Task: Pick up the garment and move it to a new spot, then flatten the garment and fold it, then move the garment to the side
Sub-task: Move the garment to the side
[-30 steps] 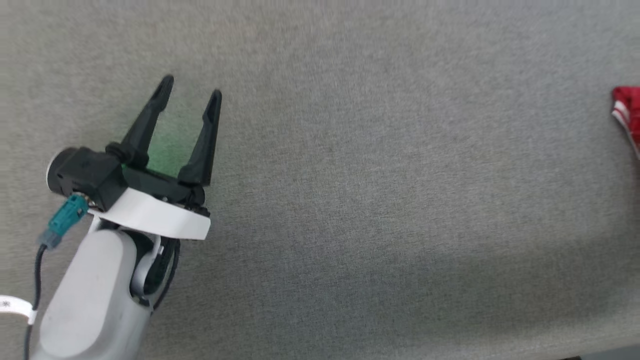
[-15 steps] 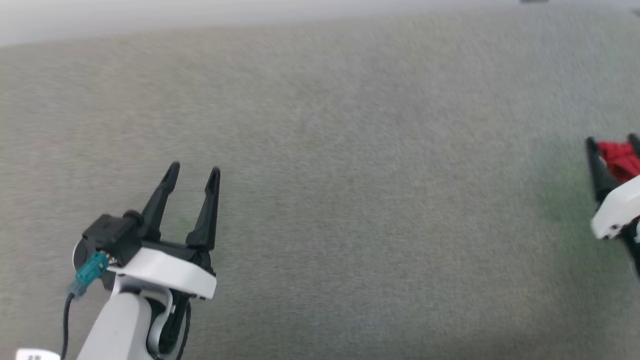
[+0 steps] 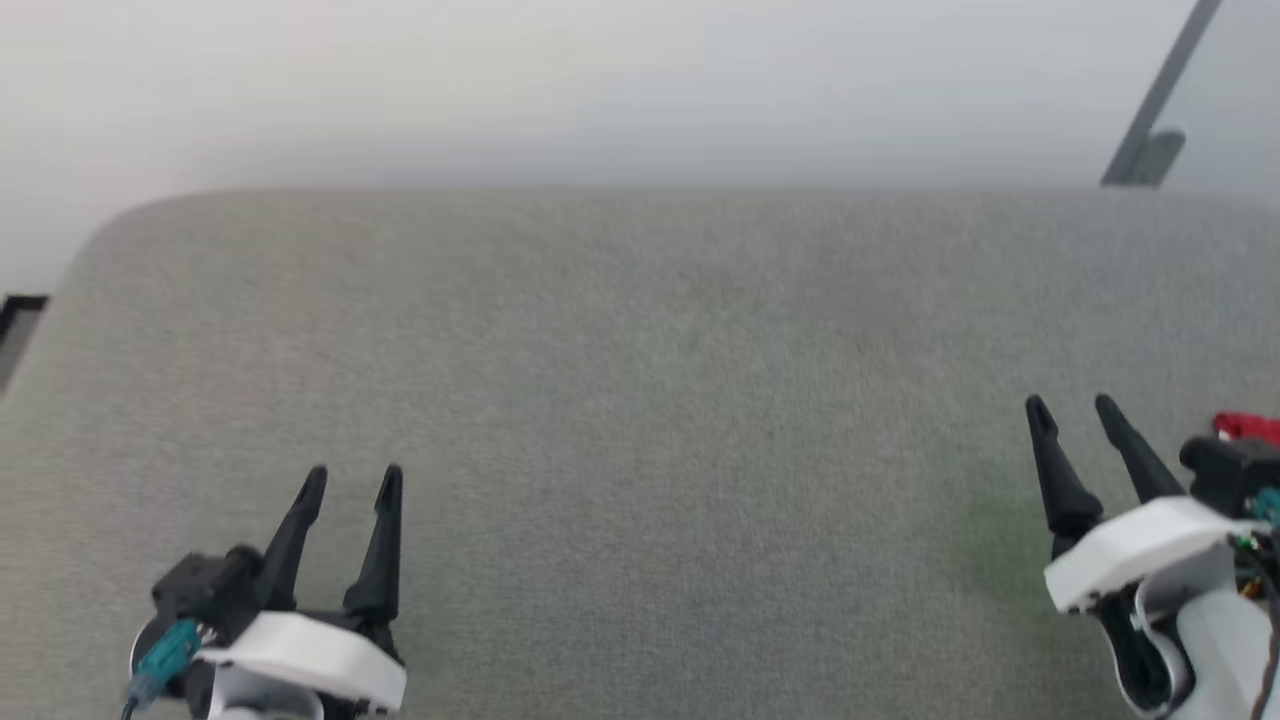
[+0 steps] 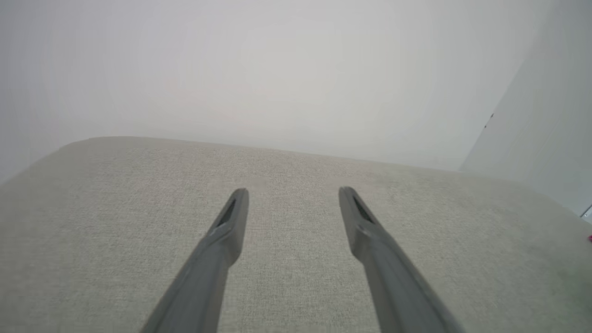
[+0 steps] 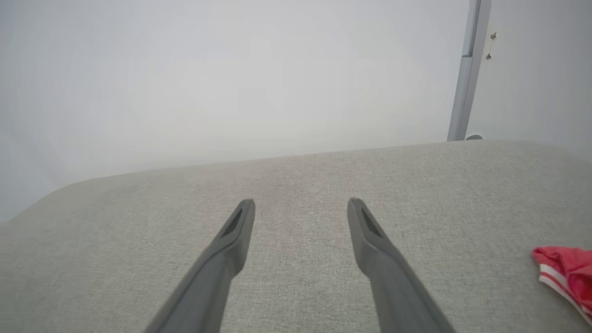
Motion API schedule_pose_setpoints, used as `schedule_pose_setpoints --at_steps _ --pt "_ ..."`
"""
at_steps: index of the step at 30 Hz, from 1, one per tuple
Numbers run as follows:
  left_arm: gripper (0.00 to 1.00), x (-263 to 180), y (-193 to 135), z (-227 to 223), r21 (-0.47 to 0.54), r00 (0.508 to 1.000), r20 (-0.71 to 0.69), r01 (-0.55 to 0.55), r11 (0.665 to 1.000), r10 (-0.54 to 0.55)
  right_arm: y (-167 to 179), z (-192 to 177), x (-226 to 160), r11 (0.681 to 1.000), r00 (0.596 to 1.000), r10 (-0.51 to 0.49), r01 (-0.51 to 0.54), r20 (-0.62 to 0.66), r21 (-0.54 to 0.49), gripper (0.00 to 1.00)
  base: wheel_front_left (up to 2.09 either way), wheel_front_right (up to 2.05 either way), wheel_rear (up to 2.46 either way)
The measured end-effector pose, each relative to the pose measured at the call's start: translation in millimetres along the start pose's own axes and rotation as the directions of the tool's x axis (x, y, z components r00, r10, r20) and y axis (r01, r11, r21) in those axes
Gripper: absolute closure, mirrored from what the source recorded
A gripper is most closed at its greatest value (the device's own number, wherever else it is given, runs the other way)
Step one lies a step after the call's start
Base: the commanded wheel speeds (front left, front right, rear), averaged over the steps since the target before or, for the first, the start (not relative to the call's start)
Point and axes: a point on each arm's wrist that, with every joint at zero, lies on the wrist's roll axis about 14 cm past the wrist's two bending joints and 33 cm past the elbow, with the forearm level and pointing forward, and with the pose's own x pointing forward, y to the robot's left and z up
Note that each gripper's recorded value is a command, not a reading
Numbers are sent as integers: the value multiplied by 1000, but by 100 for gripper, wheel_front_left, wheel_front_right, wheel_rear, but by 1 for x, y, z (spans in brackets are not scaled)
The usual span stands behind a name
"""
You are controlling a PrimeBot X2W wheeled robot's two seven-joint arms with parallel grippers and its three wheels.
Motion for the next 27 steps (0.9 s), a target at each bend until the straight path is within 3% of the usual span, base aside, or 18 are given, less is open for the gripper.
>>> schedule_pose_setpoints --at_steps 7,27 --pt "0 -27 15 13 -7 997 47 -65 998 65 12 17 -21 1000 996 22 -22 84 0 0 0 0 0" --pt "0 -55 9 13 -6 994 62 -89 996 89 6 43 -48 1000 981 -21 25 192 -18 0 0 0 0"
